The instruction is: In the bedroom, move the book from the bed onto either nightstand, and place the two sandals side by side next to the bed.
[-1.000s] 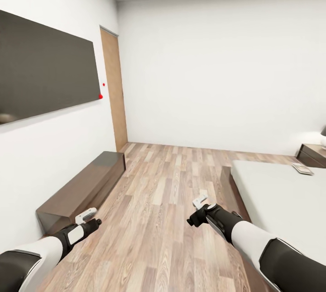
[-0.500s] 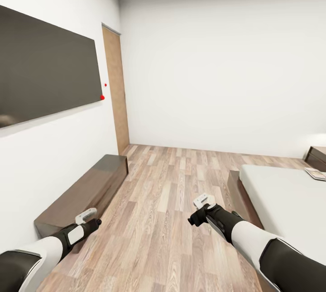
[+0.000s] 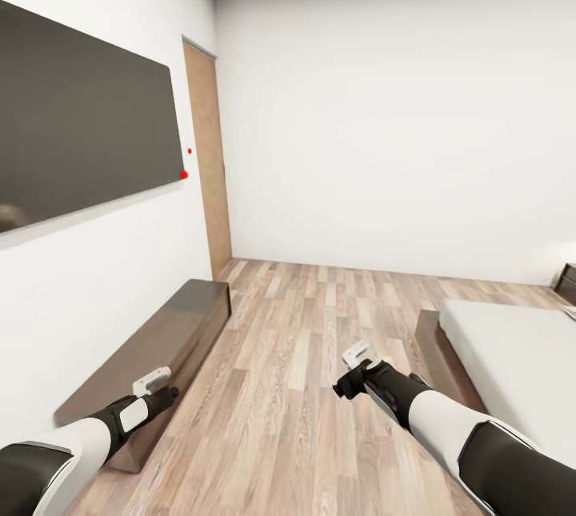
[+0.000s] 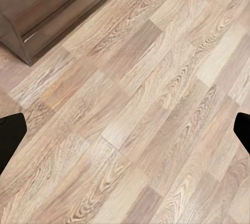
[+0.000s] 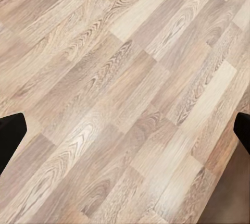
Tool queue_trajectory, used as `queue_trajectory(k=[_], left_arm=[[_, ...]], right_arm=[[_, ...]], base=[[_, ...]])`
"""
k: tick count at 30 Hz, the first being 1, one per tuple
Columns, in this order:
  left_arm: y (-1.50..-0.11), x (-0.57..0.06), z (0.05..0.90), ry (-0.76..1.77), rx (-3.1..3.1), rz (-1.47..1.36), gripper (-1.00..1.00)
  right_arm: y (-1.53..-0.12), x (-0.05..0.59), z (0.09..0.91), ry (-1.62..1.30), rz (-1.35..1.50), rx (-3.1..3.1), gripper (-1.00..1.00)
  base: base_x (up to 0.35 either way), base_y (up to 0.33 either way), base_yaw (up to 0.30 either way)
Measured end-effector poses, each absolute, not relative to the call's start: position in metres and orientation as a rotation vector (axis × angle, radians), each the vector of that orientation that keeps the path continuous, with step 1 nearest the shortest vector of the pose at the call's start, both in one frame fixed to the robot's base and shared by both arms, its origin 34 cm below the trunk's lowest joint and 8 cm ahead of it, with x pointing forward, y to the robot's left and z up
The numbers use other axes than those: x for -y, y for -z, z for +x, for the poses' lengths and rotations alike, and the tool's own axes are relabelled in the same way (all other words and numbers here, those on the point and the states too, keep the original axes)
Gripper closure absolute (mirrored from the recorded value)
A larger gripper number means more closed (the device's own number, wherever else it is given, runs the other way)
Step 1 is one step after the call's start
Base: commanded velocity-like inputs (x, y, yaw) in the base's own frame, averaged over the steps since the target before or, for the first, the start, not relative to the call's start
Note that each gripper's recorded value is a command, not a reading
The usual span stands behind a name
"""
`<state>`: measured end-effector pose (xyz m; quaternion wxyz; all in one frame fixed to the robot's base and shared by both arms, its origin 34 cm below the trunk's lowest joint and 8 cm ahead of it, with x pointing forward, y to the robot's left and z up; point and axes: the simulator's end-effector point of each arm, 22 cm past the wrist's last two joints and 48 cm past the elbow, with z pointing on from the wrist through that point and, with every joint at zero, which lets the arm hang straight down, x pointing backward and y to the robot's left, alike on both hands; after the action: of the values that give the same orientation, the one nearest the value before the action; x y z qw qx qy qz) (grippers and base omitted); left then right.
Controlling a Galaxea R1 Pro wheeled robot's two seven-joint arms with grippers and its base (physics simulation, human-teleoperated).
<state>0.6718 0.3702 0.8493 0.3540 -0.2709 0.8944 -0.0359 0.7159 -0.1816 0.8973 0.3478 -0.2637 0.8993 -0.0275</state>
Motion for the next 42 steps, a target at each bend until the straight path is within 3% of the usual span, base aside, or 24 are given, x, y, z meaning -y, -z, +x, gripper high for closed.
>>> queue_trajectory(k=[25,42], left_arm=[[-0.8492,-0.3694,0.6717,0.093,-2.313,-0.7,-1.0],[-0.8492,-0.3697,0.6717,0.094,-2.314,-0.701,-1.0]], right_arm=[[-0.8978,0.1812,0.7161,0.067,-0.68,-2.332,-1.0],[-0.8979,0.1814,0.7162,0.066,-0.678,-2.332,-1.0]], base=[[0.34,0.011,-0.005],[0.344,0.018,-0.253]])
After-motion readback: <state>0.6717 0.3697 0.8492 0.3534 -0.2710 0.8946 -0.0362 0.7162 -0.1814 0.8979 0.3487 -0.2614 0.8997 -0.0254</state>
